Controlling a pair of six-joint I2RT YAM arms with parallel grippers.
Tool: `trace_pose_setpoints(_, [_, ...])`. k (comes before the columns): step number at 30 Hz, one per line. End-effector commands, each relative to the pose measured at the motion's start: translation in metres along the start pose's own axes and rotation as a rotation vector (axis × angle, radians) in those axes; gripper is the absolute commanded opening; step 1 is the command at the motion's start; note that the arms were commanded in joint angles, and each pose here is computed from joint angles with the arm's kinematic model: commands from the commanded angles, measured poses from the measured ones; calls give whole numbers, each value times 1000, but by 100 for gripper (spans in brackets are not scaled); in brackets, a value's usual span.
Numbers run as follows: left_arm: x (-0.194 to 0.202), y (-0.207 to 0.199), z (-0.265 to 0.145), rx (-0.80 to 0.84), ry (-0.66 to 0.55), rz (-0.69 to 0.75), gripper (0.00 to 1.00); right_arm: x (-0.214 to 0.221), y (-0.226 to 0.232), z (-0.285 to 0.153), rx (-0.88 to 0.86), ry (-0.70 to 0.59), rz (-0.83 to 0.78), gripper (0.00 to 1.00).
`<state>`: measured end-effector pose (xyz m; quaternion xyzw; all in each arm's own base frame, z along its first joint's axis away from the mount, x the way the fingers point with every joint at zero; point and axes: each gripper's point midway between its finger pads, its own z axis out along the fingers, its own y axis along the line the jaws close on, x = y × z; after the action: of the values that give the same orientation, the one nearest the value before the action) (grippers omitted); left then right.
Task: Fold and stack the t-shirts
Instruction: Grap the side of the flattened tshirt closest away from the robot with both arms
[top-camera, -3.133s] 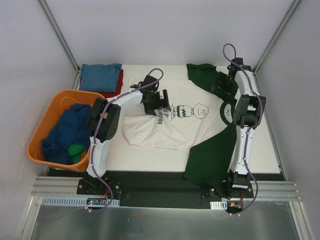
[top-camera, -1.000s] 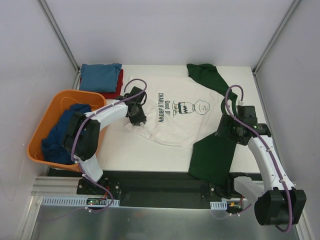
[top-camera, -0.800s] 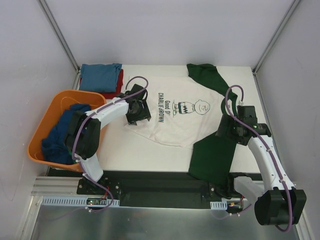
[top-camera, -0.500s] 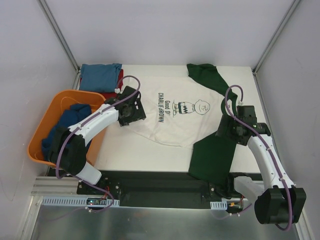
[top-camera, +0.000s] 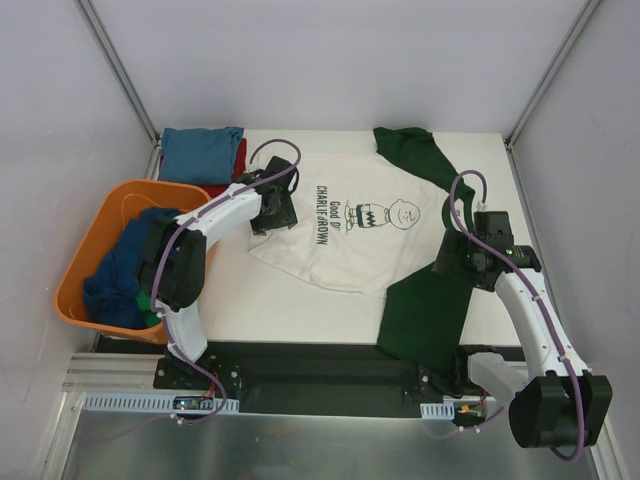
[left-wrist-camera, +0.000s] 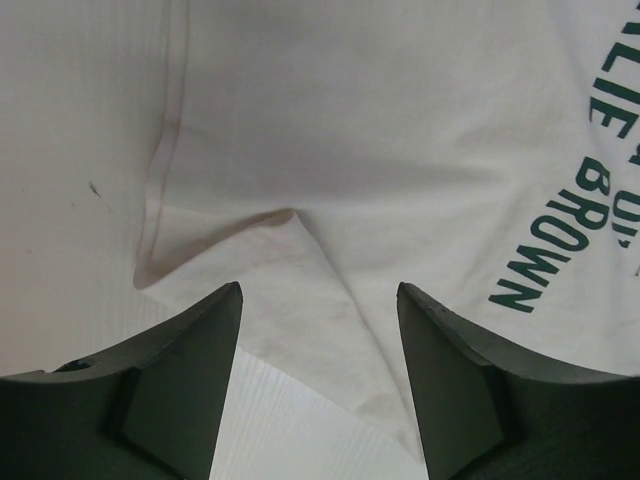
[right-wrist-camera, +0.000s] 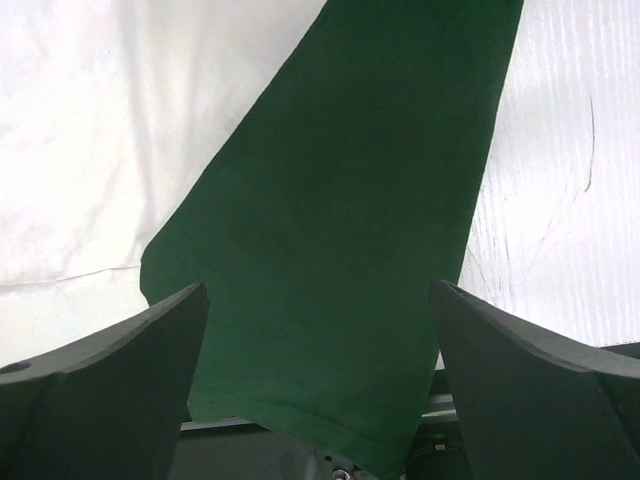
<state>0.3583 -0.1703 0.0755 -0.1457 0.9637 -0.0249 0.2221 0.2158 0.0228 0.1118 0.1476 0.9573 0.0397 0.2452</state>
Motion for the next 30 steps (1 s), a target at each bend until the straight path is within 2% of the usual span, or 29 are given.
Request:
trace_pose_setpoints(1, [-13,17,8,-125,3,74,63,-1,-5,-3,31,-11,2,96])
trace_pose_setpoints(8, [-3,16,31,-163,74,104,58,-1,-6,0,44,4,1,97])
trace_pose_setpoints(12, [1,21,36,-189,84,102,51,-1,-6,1,44,9,1,97])
trace_pose_setpoints(16, [7,31,42,-230,97,114,39,-1,-7,2,49,12,1,96])
trace_pose_setpoints(17, [9,31,43,-230,103,110,32,-1,-7,3,51,13,1,96])
trace_pose_setpoints(23, [13,35,34,-227,101,91,8,0,-7,3,51,14,1,96])
trace_pose_setpoints(24, [15,38,32,-233,101,93,0,0,-7,3,51,15,-2,96])
trace_pose_setpoints(30, [18,50,6,-222,59,78,0,4,-12,3,81,35,14,96])
